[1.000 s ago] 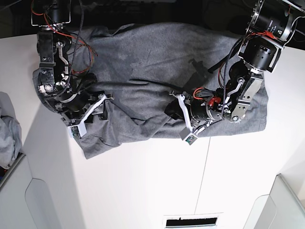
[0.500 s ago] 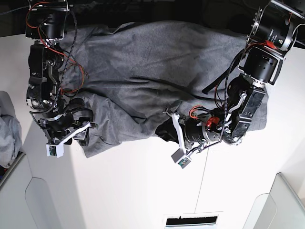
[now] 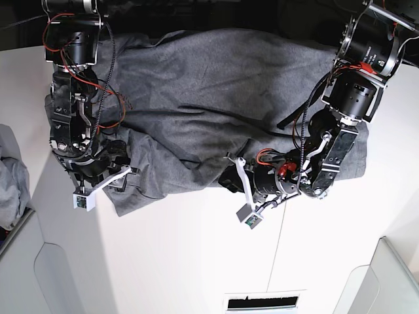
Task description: Layout the t-shirt on the table in an organized manner, then fold the t-shirt properly
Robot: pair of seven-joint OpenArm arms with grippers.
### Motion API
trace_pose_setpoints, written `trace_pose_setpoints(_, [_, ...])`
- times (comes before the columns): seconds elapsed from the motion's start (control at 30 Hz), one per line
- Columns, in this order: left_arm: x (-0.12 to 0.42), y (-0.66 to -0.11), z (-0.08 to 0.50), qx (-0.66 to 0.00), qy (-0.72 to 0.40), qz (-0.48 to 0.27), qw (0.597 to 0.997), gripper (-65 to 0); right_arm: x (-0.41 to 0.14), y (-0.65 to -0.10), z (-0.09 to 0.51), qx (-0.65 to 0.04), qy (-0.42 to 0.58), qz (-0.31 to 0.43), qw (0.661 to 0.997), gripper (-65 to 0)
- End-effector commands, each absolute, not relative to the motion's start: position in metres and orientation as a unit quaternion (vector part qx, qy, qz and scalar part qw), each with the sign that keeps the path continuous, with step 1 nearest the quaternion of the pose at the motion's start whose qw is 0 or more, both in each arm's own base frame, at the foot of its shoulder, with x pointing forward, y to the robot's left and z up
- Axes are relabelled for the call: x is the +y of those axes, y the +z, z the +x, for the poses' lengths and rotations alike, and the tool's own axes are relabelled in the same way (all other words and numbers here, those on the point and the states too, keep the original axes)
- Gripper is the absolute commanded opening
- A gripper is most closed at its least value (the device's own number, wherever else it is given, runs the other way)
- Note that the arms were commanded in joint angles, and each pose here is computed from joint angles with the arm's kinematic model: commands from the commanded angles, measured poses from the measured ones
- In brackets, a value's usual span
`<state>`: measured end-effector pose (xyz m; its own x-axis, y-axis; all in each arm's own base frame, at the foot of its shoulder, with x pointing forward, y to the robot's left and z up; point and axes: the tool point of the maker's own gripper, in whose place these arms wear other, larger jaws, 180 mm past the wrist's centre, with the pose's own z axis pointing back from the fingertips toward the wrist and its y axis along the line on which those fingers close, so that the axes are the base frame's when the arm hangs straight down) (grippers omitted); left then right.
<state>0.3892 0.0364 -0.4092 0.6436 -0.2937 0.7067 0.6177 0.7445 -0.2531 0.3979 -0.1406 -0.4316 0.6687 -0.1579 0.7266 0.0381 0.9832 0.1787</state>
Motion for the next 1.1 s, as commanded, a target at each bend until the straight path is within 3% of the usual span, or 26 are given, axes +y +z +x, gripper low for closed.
trace_pose_setpoints(0.0, [0.032, -0.390, 0.402, -0.357, -0.262, -0.254, 0.860, -49.7, -0.139, -0.413, 0.418, -0.433, -0.054, 0.079, 0.897, -32.9])
trace_pose_setpoints(0.27, [0.030, -0.407, 0.383, -0.334, -0.258, -0.266, 0.866, -49.7, -0.123, -0.424, 0.432, -0.410, -0.039, 0.108, 0.905, -35.0])
trace_pose_setpoints(0.4, [0.030, -0.419, 0.370, -0.322, -0.254, -0.271, 0.871, -49.7, -0.110, -0.406, 0.445, -0.430, -0.030, 0.123, 0.894, -46.4])
trace_pose_setpoints(0.5, [0.030, -0.426, 0.362, -0.314, -0.253, -0.270, 0.874, -49.7, -0.084, -0.381, 0.456, -0.462, 0.016, 0.159, 0.872, -63.1])
trace_pose_setpoints(0.53, [0.031, -0.429, 0.360, -0.312, -0.254, -0.268, 0.875, -49.7, -0.076, -0.372, 0.459, -0.471, 0.024, 0.169, 0.866, -65.0])
trace_pose_setpoints(0.77, [0.034, -0.433, 0.357, -0.309, -0.261, -0.258, 0.877, -49.7, -0.007, -0.309, 0.489, -0.516, 0.075, 0.230, 0.822, -65.0])
trace_pose_setpoints(0.97, [0.036, -0.434, 0.357, -0.308, -0.262, -0.256, 0.878, -49.7, 0.001, -0.311, 0.491, -0.484, 0.087, 0.204, 0.846, -65.0])
trace_pose_setpoints(1.07, [0.037, -0.434, 0.357, -0.308, -0.262, -0.255, 0.879, -49.7, -0.024, -0.335, 0.485, -0.467, 0.069, 0.158, 0.867, -42.2])
